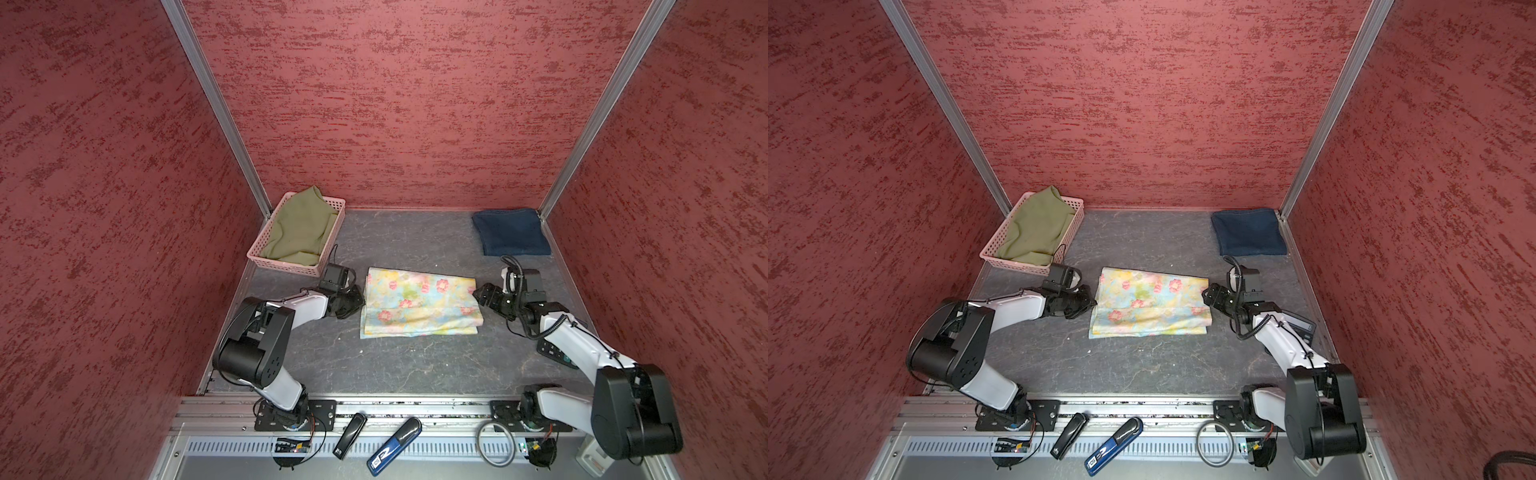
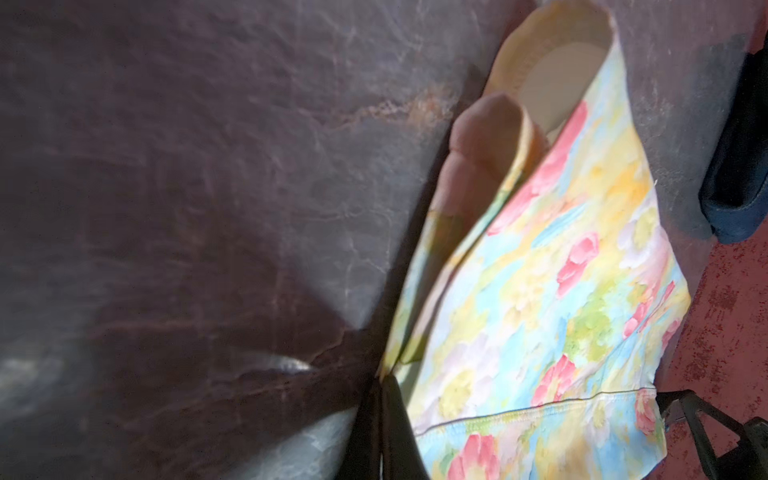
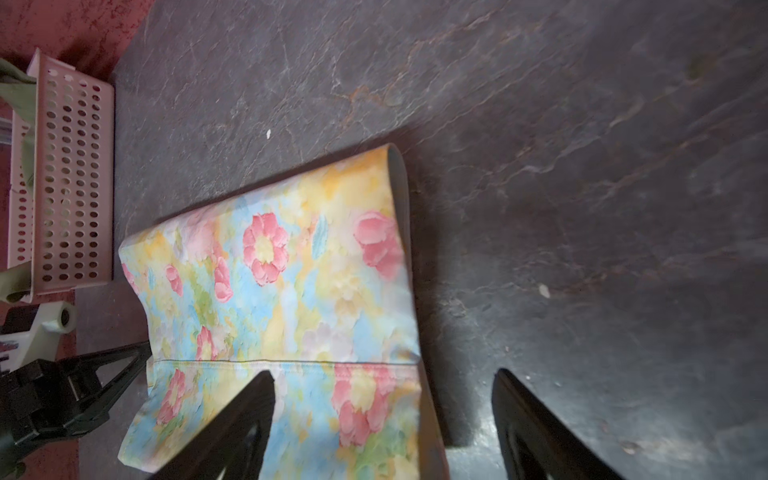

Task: Fold and stack the skirts

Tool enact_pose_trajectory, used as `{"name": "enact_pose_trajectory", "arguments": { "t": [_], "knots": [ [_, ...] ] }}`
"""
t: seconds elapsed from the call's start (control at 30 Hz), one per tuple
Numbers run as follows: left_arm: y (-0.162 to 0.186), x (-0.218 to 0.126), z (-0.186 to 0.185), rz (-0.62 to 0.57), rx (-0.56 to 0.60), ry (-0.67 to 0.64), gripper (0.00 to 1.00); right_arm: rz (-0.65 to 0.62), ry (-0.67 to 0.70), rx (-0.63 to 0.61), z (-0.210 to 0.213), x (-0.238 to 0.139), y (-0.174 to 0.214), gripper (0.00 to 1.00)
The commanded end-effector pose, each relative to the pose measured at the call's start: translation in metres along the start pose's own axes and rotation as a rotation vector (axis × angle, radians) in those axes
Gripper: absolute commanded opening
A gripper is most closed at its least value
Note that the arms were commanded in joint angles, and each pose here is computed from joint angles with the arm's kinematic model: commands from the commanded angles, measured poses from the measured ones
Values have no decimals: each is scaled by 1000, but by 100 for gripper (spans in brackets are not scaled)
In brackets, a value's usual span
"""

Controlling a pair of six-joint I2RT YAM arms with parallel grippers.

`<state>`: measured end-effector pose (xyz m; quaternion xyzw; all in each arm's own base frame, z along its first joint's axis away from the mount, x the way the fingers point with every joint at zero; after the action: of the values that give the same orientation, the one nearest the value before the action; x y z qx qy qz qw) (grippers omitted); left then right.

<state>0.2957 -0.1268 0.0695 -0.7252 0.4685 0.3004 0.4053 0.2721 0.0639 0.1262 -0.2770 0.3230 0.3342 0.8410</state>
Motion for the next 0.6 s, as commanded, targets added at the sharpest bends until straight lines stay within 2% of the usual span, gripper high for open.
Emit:
{"name": "enact_pose_trajectory", "arguments": {
  "t": [0.0, 0.07, 0.13, 0.3, 0.47, 0.57],
  "knots": [
    [1, -10, -3, -11, 9, 0, 44, 32, -38, -20, 6, 6, 10, 82],
    [-2, -24, -6, -47, 29, -12, 59, 44, -52, -19, 7, 7, 16, 79],
    [-7, -35, -9, -76, 49, -18, 66, 61, -60, -24, 7, 7, 22, 77],
    [-20, -50, -27, -116, 122, -8, 68, 89, -27, -67, 4, 9, 37, 69],
    [-18, -40, -39, -92, 159, -1, 67, 132, 22, -82, -6, 13, 59, 56],
    [-15, -34, -45, -73, 183, 4, 67, 151, 71, -86, -19, 15, 69, 53]
  ]
}}
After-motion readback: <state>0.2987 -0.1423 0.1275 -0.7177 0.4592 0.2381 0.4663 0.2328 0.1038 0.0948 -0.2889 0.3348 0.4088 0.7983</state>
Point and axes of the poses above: each gripper's point midway between its finger pads, its own x axis out along the fingers, its own z axis along the line the jaws close on, y = z × x, the point moved 6 cm from there along -x, back along the fingers, and after that the axes turned 15 degrees about x, right-handed, at the moved point
